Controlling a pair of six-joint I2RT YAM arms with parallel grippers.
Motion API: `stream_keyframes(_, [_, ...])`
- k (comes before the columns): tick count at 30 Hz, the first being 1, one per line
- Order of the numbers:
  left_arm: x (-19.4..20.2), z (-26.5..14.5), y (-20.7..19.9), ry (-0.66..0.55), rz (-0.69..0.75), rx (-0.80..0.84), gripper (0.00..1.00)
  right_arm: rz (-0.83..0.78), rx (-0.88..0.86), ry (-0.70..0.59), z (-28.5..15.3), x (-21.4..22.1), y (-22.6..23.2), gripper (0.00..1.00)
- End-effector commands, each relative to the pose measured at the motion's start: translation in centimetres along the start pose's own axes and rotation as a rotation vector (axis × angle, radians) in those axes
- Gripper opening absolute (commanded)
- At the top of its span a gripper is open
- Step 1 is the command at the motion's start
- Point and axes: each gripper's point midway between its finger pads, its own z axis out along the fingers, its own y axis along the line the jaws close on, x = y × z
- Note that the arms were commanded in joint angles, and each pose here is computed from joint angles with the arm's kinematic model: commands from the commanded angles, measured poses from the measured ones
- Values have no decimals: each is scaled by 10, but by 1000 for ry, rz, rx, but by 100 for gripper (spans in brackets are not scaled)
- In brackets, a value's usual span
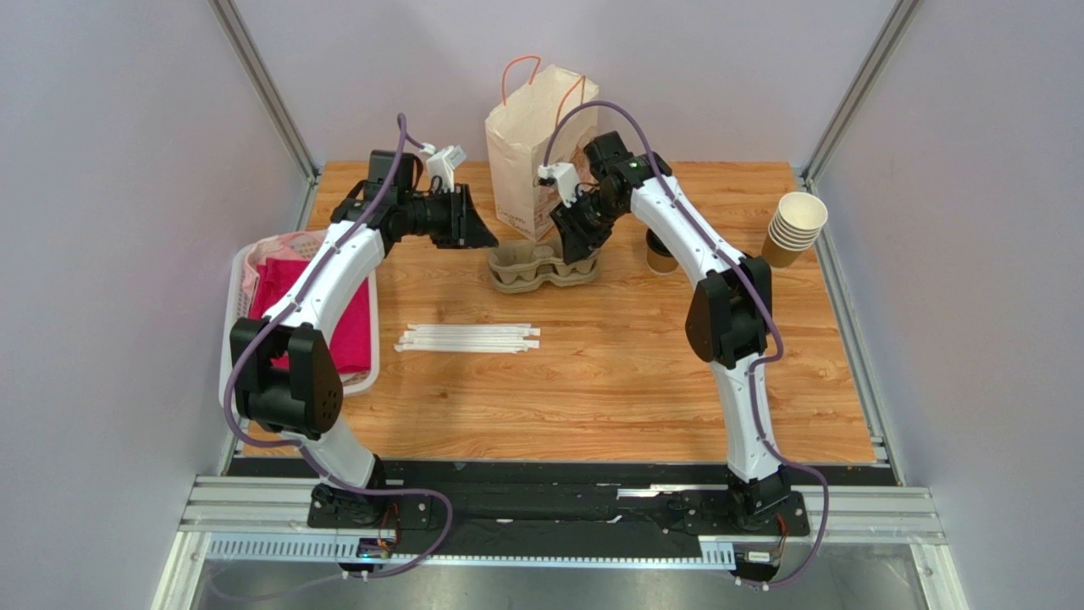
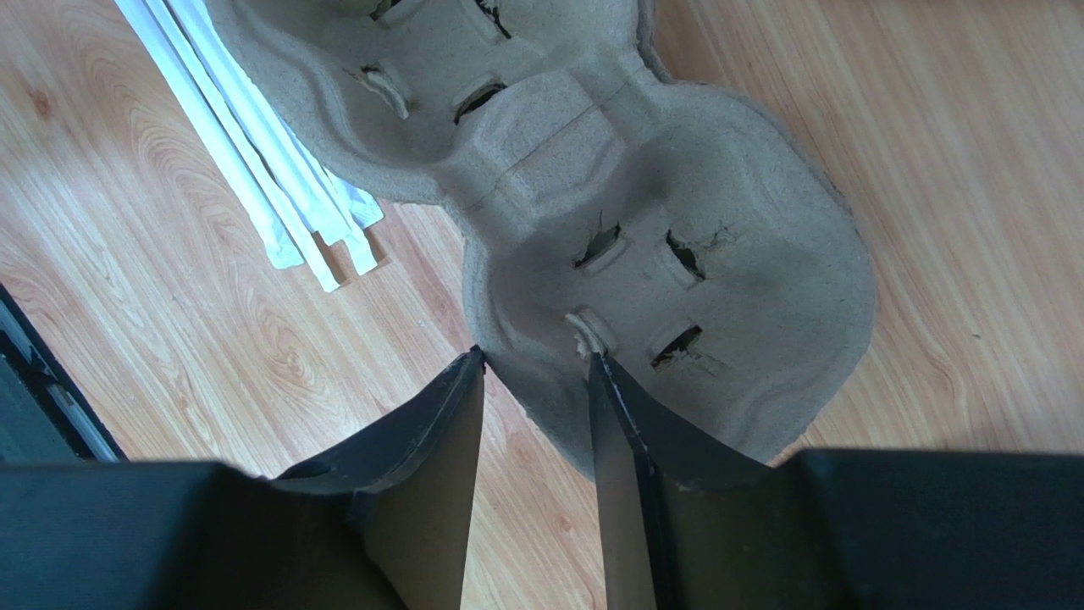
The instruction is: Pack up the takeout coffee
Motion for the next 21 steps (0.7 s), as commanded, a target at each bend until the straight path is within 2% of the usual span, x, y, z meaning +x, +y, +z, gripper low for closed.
stream_keyframes(1, [-8, -3, -2, -26, 18, 12, 31, -38, -2, -61, -10, -22, 4, 31])
stream_keyframes(3, [-7, -3, -1, -25, 17, 10, 31, -35, -4, -72, -13, -24, 6, 24])
stream_keyframes(4, [-7, -3, -1, -25, 17, 12, 31, -36, -7, -75, -14, -26, 8, 15])
stream_keyframes(7, [-7, -4, -1, -27, 19, 8, 31, -37, -2, -97, -19, -31, 8, 0])
stream_keyframes(13, [-7, -8, 0, -37, 20, 4, 31, -45, 11, -111, -24, -36, 9, 0])
stream_keyframes(15, [-6, -9, 0, -39, 23, 3, 31, -48, 25, -107, -25, -36, 8, 9])
stream_keyframes(16, [-6, -9, 0, -40, 24, 1, 31, -47, 25, -106, -25, -36, 8, 26])
stream_keyframes(19, [-5, -9, 1, -38, 17, 1, 31, -33, 21, -112, -24, -37, 8, 50])
stream_keyframes(21, [-4, -9, 1, -37, 16, 1, 31, -28, 10, -117, -22, -38, 10, 51])
